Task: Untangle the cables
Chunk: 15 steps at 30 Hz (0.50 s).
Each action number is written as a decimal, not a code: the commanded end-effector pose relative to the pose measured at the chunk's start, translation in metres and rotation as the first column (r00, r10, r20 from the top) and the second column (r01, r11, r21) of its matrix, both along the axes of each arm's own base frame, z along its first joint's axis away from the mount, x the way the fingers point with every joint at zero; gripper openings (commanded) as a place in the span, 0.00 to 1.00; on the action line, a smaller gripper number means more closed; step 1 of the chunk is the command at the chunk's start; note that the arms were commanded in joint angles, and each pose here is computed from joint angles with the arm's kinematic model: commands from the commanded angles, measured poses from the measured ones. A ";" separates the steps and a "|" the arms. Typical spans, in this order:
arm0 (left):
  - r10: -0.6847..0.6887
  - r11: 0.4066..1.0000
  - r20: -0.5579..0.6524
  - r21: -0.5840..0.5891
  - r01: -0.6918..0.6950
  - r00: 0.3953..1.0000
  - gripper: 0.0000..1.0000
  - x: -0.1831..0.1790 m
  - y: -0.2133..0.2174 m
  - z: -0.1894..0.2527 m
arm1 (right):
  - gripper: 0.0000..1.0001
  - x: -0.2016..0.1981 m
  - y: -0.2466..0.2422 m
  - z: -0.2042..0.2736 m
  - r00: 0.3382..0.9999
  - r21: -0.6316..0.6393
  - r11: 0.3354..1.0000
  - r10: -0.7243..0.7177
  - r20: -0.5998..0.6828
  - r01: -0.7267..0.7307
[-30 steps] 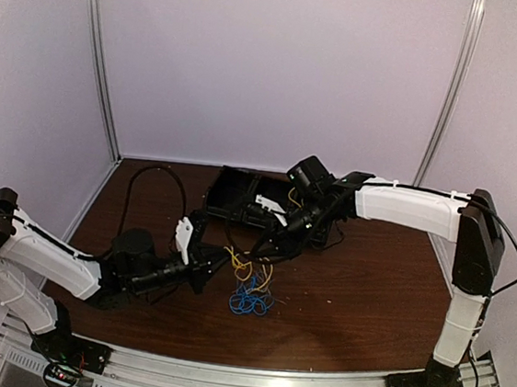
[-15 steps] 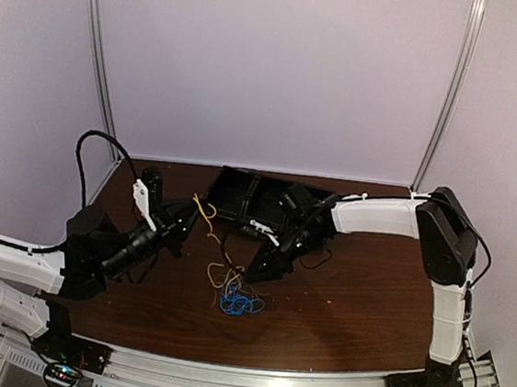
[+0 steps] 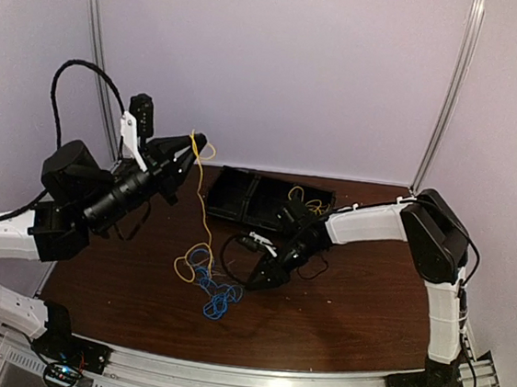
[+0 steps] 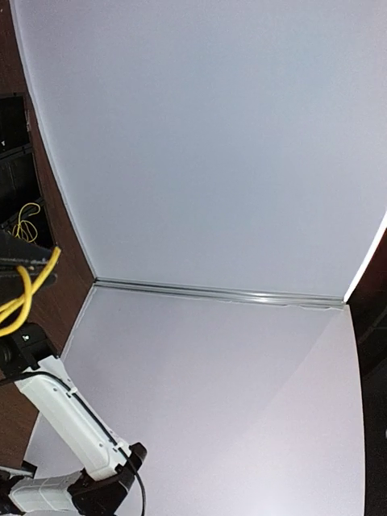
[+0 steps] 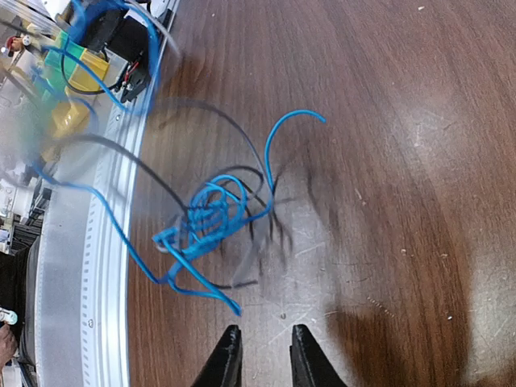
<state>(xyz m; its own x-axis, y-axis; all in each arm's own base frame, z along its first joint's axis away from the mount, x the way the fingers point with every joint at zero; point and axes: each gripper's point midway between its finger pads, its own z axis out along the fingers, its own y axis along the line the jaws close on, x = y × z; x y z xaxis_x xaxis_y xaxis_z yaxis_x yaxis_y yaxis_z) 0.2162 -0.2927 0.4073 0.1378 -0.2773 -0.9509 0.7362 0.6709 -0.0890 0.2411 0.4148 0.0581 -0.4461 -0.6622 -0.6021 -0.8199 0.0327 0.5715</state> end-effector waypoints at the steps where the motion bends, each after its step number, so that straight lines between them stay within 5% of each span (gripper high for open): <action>1: -0.010 0.998 0.051 0.062 0.007 0.999 0.00 -0.001 -0.007 0.056 | 0.21 0.004 -0.001 -0.021 1.000 -0.044 0.999 -0.018 0.005 0.018; 6: 0.000 0.995 0.091 0.100 -0.009 0.996 0.00 0.002 -0.013 0.090 | 0.23 0.011 -0.009 0.016 0.994 0.015 1.000 0.011 0.106 -0.013; 15: -0.003 0.993 0.080 0.114 -0.006 0.997 0.00 0.011 -0.028 0.072 | 0.60 0.017 -0.024 0.164 0.900 0.250 0.968 -0.089 0.427 -0.023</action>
<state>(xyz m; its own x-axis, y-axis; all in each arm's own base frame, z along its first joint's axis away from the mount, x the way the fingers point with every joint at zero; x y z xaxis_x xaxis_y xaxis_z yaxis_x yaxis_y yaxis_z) 0.2230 -0.3123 0.4918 0.2150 -0.1937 -0.9572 0.7321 0.6807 0.0267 0.2604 0.3845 0.1545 -0.2641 -0.5694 -0.7785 -0.9464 -0.0027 0.3230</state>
